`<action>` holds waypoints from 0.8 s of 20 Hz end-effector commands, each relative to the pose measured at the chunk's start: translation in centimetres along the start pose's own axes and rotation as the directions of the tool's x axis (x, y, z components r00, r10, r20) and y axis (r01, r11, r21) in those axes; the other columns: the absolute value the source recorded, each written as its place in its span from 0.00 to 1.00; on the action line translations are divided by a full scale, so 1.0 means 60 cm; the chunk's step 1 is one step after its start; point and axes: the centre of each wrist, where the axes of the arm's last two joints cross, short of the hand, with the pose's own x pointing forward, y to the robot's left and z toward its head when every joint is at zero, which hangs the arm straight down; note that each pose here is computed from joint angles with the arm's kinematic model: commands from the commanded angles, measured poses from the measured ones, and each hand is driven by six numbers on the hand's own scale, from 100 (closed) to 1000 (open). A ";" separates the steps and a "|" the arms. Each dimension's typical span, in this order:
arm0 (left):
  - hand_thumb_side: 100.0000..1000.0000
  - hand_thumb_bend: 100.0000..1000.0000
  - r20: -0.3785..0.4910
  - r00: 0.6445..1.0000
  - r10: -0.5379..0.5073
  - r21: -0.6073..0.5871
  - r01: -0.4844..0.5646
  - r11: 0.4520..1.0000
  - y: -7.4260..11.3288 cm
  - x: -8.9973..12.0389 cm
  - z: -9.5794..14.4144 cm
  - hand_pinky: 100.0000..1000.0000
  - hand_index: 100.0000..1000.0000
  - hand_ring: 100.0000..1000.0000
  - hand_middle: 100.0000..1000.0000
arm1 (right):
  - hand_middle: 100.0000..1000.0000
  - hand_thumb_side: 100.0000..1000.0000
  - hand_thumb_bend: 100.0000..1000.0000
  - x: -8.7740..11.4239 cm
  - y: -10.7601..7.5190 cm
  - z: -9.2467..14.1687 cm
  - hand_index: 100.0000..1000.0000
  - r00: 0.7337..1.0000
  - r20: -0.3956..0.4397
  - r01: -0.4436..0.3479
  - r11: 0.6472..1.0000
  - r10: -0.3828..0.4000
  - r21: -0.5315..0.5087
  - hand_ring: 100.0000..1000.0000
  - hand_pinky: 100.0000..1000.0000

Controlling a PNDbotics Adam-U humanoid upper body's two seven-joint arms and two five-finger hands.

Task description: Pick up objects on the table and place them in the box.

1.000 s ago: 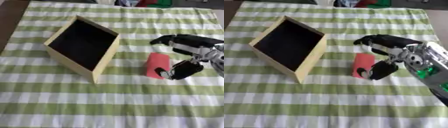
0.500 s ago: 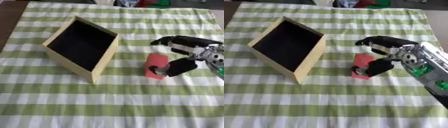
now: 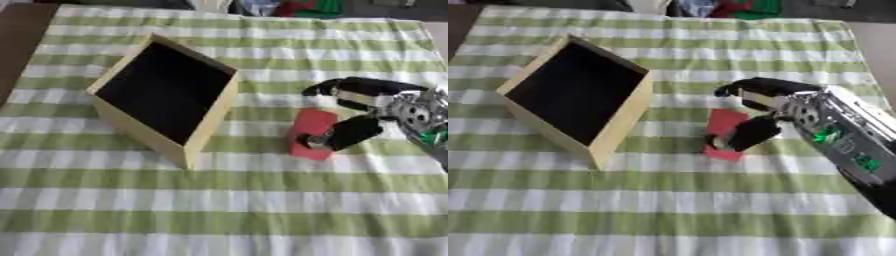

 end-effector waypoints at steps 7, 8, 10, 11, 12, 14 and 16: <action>0.00 0.15 0.021 1.000 0.010 -0.004 -0.010 1.000 0.000 0.008 -0.006 1.00 0.58 0.43 0.38 | 0.95 0.36 0.30 -0.010 -0.010 0.000 1.00 0.992 -0.092 0.094 0.988 -0.083 0.124 1.00 1.00; 0.00 0.15 0.021 1.000 0.011 -0.004 -0.011 1.000 0.000 0.008 -0.006 1.00 0.58 0.43 0.38 | 0.95 0.36 0.30 -0.011 -0.009 -0.002 1.00 0.992 -0.094 0.096 0.987 -0.085 0.129 1.00 1.00; 0.00 0.15 0.021 1.000 0.012 -0.004 -0.012 1.000 0.000 0.008 -0.006 1.00 0.58 0.43 0.38 | 0.95 0.35 0.29 -0.011 -0.009 -0.005 1.00 0.992 -0.095 0.098 0.986 -0.085 0.136 1.00 1.00; 0.00 0.15 0.021 1.000 0.011 -0.004 -0.011 1.000 0.000 0.008 -0.006 1.00 0.58 0.43 0.38 | 0.94 0.35 0.29 -0.011 -0.009 -0.006 1.00 0.992 -0.094 0.098 0.986 -0.085 0.138 1.00 1.00; 0.00 0.15 0.021 1.000 0.011 -0.004 -0.011 1.000 0.000 0.008 -0.006 1.00 0.58 0.43 0.38 | 0.94 0.34 0.30 -0.012 -0.009 -0.006 1.00 0.992 -0.093 0.097 0.986 -0.085 0.139 1.00 1.00; 0.00 0.15 0.021 1.000 0.012 -0.005 -0.012 1.000 -0.001 0.008 -0.007 1.00 0.58 0.43 0.38 | 0.94 0.34 0.30 -0.012 -0.008 -0.007 1.00 0.992 -0.091 0.096 0.984 -0.083 0.147 1.00 1.00; 0.00 0.15 0.022 1.000 0.012 -0.006 -0.012 1.000 -0.001 0.009 -0.007 1.00 0.58 0.43 0.38 | 0.94 0.35 0.29 -0.012 -0.007 -0.008 1.00 0.993 -0.090 0.096 0.983 -0.083 0.158 1.00 1.00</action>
